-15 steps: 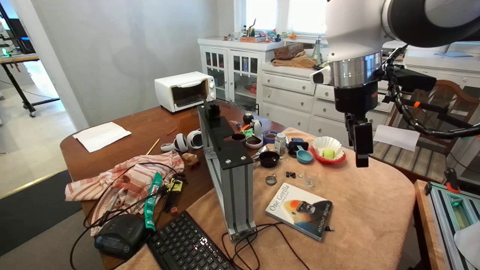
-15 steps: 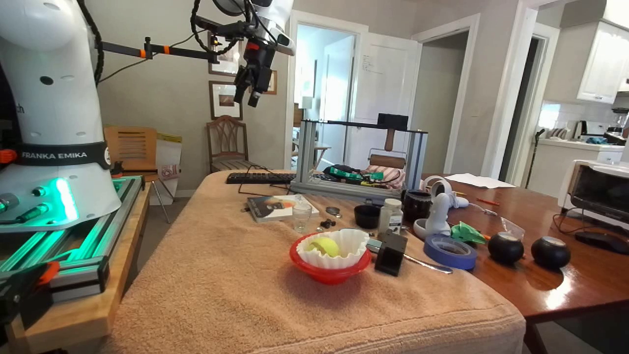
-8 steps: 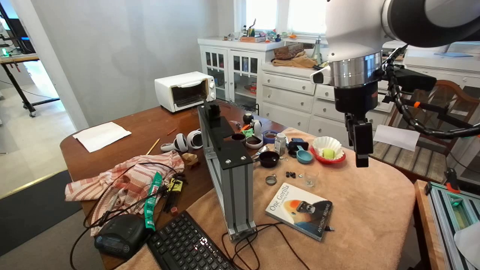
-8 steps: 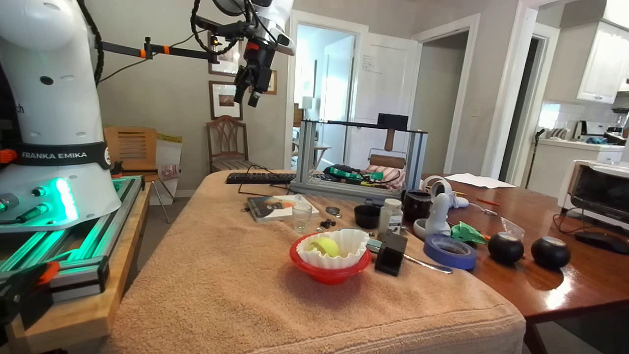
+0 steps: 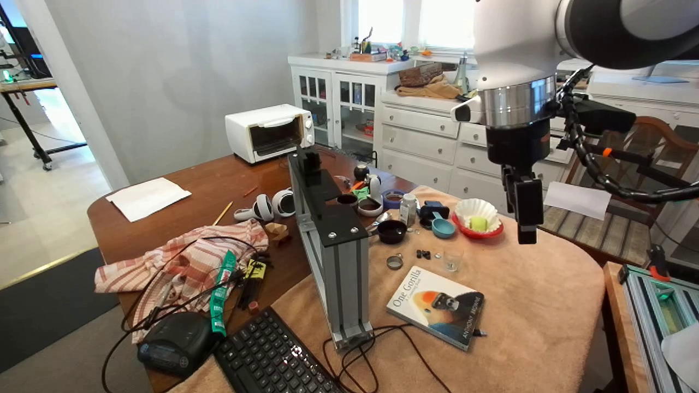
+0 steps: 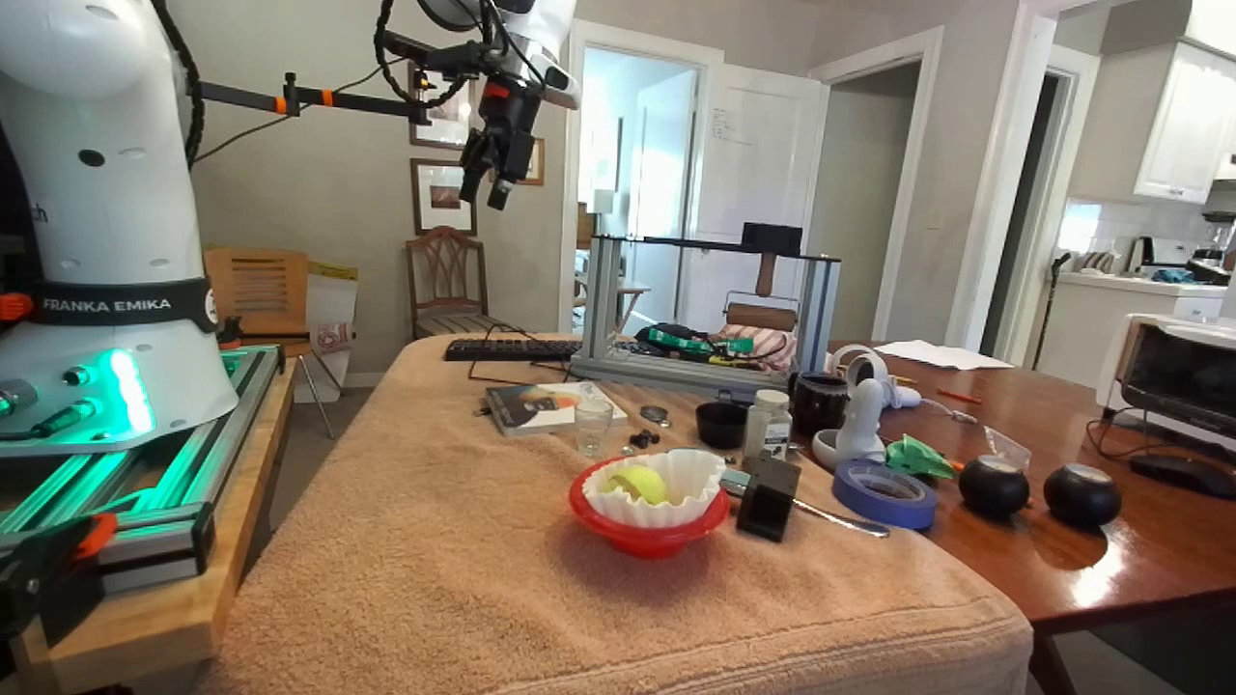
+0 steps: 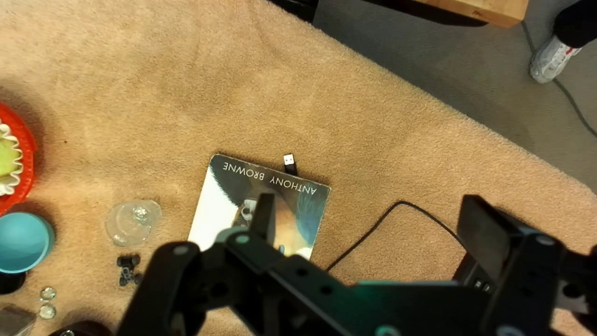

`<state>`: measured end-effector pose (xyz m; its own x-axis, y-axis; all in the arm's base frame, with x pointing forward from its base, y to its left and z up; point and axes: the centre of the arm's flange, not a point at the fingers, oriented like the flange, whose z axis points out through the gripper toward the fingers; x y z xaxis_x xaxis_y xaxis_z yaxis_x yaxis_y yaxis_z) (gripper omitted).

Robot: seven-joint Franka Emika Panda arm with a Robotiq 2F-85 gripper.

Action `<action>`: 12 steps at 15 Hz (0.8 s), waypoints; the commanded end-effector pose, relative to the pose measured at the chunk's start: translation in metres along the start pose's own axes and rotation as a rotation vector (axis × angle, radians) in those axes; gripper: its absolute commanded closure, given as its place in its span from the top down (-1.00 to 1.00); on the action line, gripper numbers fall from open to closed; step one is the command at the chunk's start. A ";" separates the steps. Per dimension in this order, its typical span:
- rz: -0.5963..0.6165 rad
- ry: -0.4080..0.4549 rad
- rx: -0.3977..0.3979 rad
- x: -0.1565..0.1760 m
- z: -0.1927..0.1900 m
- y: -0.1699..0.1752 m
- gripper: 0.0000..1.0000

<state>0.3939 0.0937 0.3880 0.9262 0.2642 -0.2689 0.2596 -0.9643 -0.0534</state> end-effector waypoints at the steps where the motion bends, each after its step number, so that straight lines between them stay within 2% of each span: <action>1: -0.092 0.002 -0.050 0.027 -0.002 -0.020 1.00; 5: -0.229 0.028 -0.057 0.065 -0.014 -0.048 1.00; 8: -0.256 0.065 -0.058 0.087 -0.033 -0.038 1.00; 12: -0.108 0.162 -0.060 0.108 -0.063 0.006 1.00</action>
<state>0.4790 0.1385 0.4103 0.8818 0.4455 -0.1550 0.4451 -0.8946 -0.0391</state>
